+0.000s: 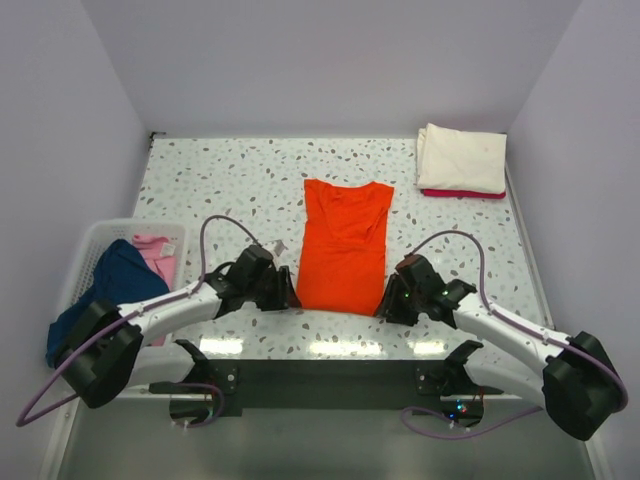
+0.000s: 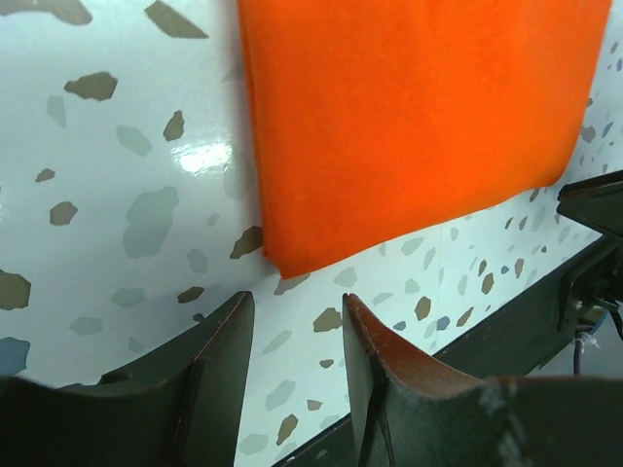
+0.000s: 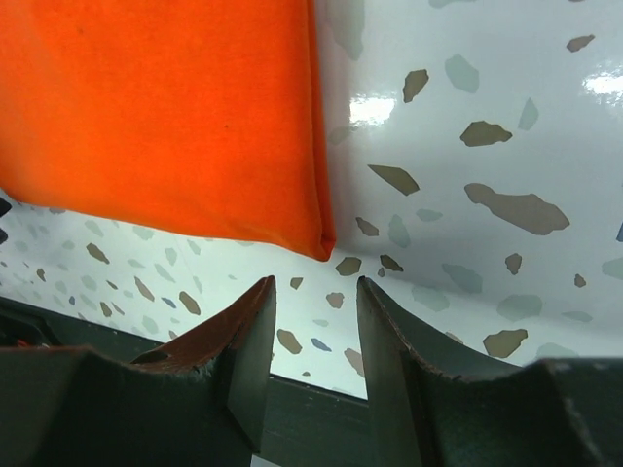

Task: Fold and stack the t-shirts
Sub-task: Fold the tshirt

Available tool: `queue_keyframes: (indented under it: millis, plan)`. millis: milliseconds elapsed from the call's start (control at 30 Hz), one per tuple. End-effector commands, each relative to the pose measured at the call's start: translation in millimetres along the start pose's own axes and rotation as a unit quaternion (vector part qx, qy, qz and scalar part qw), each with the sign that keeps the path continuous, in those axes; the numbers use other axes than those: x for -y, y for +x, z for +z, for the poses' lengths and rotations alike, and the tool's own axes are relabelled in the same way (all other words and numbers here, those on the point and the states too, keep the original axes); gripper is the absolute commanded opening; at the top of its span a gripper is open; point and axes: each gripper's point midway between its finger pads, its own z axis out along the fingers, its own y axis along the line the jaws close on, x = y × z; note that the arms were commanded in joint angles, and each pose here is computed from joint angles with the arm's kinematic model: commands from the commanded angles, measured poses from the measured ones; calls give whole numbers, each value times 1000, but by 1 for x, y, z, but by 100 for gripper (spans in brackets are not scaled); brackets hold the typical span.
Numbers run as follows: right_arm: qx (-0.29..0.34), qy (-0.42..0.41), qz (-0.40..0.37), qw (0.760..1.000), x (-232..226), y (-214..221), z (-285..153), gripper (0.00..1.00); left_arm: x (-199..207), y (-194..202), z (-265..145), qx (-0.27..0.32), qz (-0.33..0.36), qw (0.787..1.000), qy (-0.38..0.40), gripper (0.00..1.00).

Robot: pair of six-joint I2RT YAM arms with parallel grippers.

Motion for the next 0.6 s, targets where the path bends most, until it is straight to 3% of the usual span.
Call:
queue_keyframes:
  millis: [0, 567]
  plan:
    - [4, -24, 24, 999, -8, -2, 3, 43, -4, 3, 4, 0, -16, 1000, 11, 46]
    - [32, -37, 82, 995, 5, -7, 16, 40, -18, 16, 21, 3, -41, 999, 21, 42]
